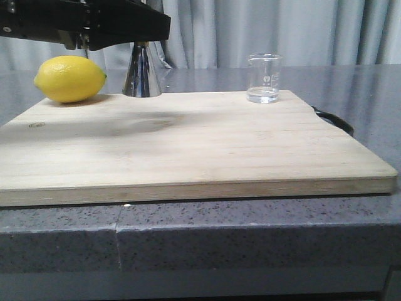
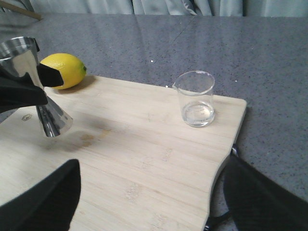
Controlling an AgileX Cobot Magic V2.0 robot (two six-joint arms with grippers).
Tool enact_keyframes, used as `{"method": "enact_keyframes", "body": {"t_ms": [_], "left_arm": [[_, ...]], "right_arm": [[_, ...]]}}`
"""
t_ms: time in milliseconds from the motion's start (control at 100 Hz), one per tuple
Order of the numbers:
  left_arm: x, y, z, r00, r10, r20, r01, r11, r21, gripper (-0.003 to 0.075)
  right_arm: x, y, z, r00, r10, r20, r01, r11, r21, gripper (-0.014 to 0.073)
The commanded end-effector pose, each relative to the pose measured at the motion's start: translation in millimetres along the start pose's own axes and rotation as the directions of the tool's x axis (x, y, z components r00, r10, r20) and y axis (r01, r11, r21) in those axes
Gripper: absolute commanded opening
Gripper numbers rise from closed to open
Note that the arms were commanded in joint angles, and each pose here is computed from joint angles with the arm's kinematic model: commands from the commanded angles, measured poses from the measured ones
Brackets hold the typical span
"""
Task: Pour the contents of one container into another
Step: 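Lower the jigger onto the board with the left gripper and release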
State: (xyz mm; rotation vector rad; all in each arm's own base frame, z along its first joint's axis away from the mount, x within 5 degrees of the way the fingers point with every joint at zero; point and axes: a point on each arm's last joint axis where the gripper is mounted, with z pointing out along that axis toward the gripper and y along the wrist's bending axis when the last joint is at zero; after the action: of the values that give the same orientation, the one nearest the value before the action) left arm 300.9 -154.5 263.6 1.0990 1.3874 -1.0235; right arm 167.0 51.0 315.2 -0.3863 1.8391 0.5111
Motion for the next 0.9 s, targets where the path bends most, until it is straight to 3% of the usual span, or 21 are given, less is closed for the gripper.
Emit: {"method": "enact_keyframes", "body": {"t_ms": [0,460,890], "left_arm": [[-30.6,-8.6,-1.2,0.988,0.025,0.153,-0.034,0.998,0.056,0.0188],[-30.5,-8.8,-1.1,0.987,0.022,0.158,-0.032,0.998,0.061,0.0188],[-2.9,3.9,7.4,0.992,0.005,0.124,-0.012,0.998,0.060,0.0188]], "right_arm": [[-9.0,2.8,-8.6,0.998,-0.035,0.049,0.034,0.999,0.026,0.0549],[-10.2,4.7,-12.5,0.997,-0.043,0.065,0.041,0.999,0.029,0.0549],[-10.3,4.5,-12.5,0.997,-0.043,0.065,0.041,0.999,0.032,0.0549]]}}
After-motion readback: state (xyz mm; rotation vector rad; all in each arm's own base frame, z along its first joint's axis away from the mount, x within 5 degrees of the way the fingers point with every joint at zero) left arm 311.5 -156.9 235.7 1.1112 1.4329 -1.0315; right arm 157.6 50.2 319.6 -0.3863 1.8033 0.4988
